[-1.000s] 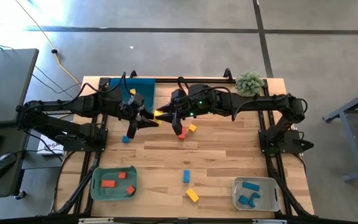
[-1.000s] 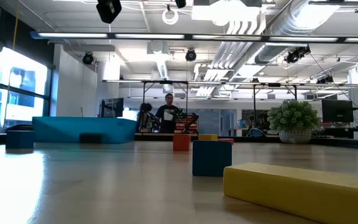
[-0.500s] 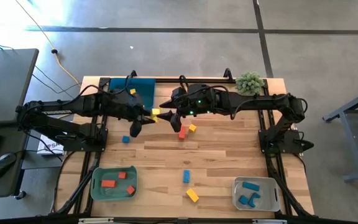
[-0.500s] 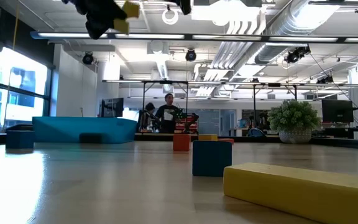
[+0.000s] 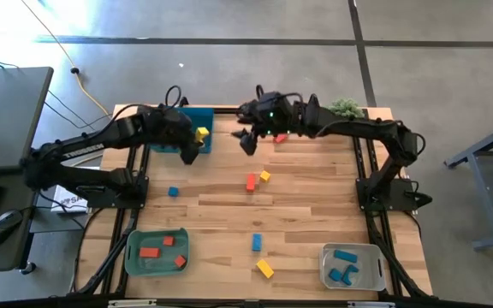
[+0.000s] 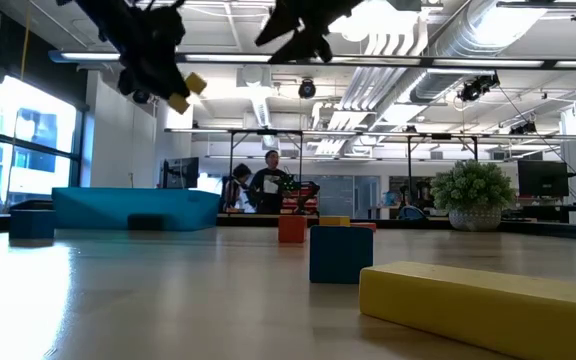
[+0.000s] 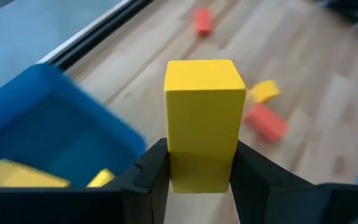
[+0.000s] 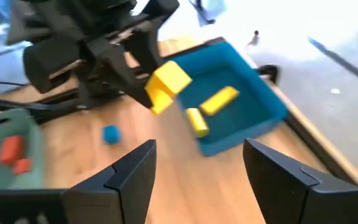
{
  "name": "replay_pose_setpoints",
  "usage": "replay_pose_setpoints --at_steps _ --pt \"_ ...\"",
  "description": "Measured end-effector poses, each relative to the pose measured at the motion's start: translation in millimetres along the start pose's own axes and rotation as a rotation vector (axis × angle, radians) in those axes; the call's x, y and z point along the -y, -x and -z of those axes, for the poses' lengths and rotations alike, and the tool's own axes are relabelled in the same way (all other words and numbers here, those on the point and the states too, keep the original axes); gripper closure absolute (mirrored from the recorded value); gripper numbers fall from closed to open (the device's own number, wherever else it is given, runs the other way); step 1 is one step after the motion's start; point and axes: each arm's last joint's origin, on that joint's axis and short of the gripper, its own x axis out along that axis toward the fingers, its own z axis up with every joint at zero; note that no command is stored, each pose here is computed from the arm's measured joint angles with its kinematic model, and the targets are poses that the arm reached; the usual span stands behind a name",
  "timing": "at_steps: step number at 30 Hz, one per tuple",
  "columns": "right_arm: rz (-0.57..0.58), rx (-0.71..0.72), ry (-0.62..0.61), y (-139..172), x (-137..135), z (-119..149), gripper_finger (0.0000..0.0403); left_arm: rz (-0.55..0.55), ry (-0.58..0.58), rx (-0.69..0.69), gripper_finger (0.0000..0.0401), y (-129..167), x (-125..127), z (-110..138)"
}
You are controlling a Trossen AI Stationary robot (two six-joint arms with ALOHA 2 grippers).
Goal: Sort & place blocks by color
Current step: Put the right yellow block into the dark blue bin
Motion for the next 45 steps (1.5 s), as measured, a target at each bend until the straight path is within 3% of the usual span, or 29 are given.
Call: replay_pose_setpoints --at_steps 12,18,24,34,40,45 --pt "0.118 -0.082 0.065 8.0 89.4 -0.1 0.0176 -0.183 0.136 -0.186 0.0288 -45.2 -52.5 -1.9" --pt "0.12 -0.152 0.128 13.9 129.9 7.3 0.0176 -0.184 0.203 -0.247 0.0287 -59.4 -69.8 0.3" --pt "0.099 -0.248 0.215 -2.7 160.3 24.9 0.0176 -0.218 0.273 -0.293 0.0287 -69.9 -84.5 3.7" --pt "0.02 -0.417 0.345 -39.2 181.1 59.6 0.0176 -0.261 0.359 -0.386 0.0286 -81.3 -101.9 12.5" --pt "-0.035 -0.496 0.417 -57.7 178.8 76.5 0.0176 -0.276 0.389 -0.406 0.0283 -85.5 -106.5 14.8" --pt "-0.113 -0.583 0.508 -66.7 173.0 90.6 0.0176 -0.29 0.417 -0.407 0.0257 -85.7 -109.7 15.4"
